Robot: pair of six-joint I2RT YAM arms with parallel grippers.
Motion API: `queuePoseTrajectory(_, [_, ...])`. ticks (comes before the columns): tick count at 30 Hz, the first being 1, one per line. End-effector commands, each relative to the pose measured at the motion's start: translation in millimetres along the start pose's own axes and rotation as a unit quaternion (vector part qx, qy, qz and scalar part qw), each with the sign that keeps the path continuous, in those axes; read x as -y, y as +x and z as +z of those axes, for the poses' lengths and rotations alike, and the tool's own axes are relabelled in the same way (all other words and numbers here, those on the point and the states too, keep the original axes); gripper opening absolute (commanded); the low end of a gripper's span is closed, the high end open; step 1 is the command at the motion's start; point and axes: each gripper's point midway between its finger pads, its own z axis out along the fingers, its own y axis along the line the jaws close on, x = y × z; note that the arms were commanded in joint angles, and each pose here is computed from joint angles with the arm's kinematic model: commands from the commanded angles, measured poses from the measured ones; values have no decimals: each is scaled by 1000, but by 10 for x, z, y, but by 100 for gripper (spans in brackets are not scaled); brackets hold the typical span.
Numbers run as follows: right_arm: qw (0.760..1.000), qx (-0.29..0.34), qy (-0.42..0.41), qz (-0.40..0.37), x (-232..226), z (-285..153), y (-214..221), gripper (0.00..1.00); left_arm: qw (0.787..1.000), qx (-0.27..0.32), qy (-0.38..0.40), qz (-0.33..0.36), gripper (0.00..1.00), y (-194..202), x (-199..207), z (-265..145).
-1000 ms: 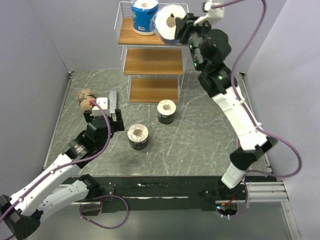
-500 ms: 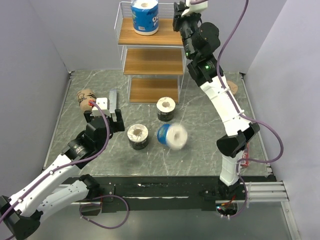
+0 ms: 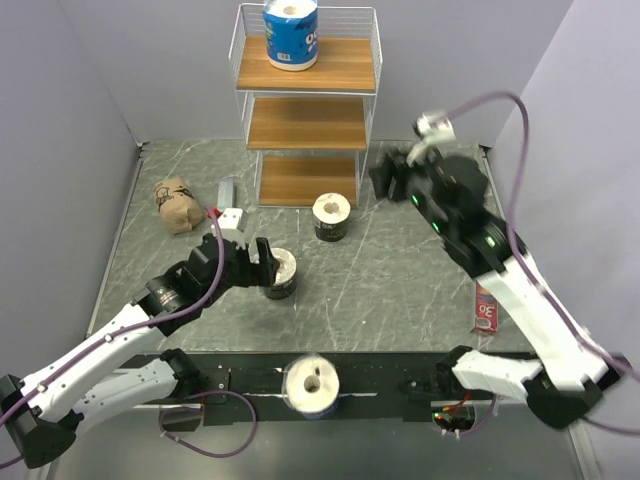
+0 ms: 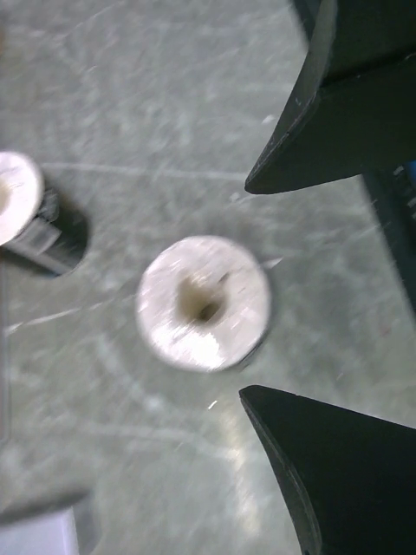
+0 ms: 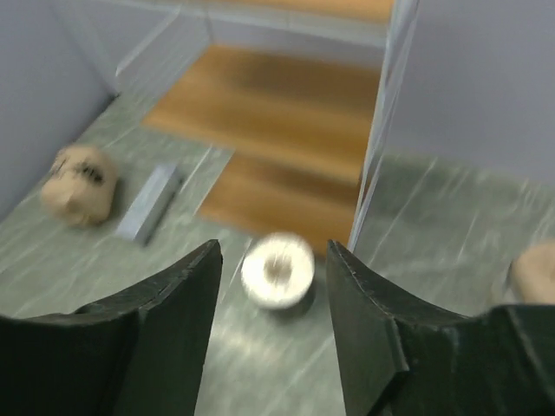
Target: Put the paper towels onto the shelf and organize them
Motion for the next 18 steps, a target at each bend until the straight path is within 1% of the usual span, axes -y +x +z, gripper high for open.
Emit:
queuePoseTrajectory(1, [988,-94,-71,95,-207,-590,634,63,994,-63,56,-75,99,140,285,-166])
queuePoseTrajectory(3, [979,-138,-116,101,-341,-809,837,69,991,-78,47,-96,99,159,285,-202])
queuePoseTrajectory(4, [964,-197,-141,108,-434,-962,1135,69,991,-82,50,-97,99,158,298,-222])
queuePoseTrajectory(5, [958,-211,-159,113,-487,-1083,1216,70,991,-83,55,-89,97,158,306,-235])
queuePoseTrajectory(6, [950,-230,-179,116,-571,-1180,1326,71,991,-88,48,-86,96,186,274,-243])
queuePoseTrajectory(7, [938,-266,-184,126,-616,-1277,1560,72,993,-82,34,-84,96,174,214,-240])
queuePoseTrajectory(8, [931,-277,-199,131,-681,-1382,1631,73,995,-67,13,-79,96,155,114,-231])
queuePoseTrajectory(10, [911,-313,-226,146,-860,-1528,1875,75,997,-46,5,-68,96,113,53,-220])
queuePoseTrajectory(12, [890,-337,-265,154,-1066,-1695,2007,77,999,-17,-10,-45,96,59,-62,-219])
queuePoseTrajectory(13, [880,-357,-265,164,-1124,-1740,2145,78,999,-2,-16,-40,96,9,-94,-214])
queuePoseTrajectory(16, [872,-381,-265,156,-1254,-1827,2359,82,997,37,-59,-9,96,-98,-295,-205])
queuePoseTrajectory(18, [868,-400,-254,147,-1283,-1835,2481,84,994,52,-94,18,97,-116,-447,-193])
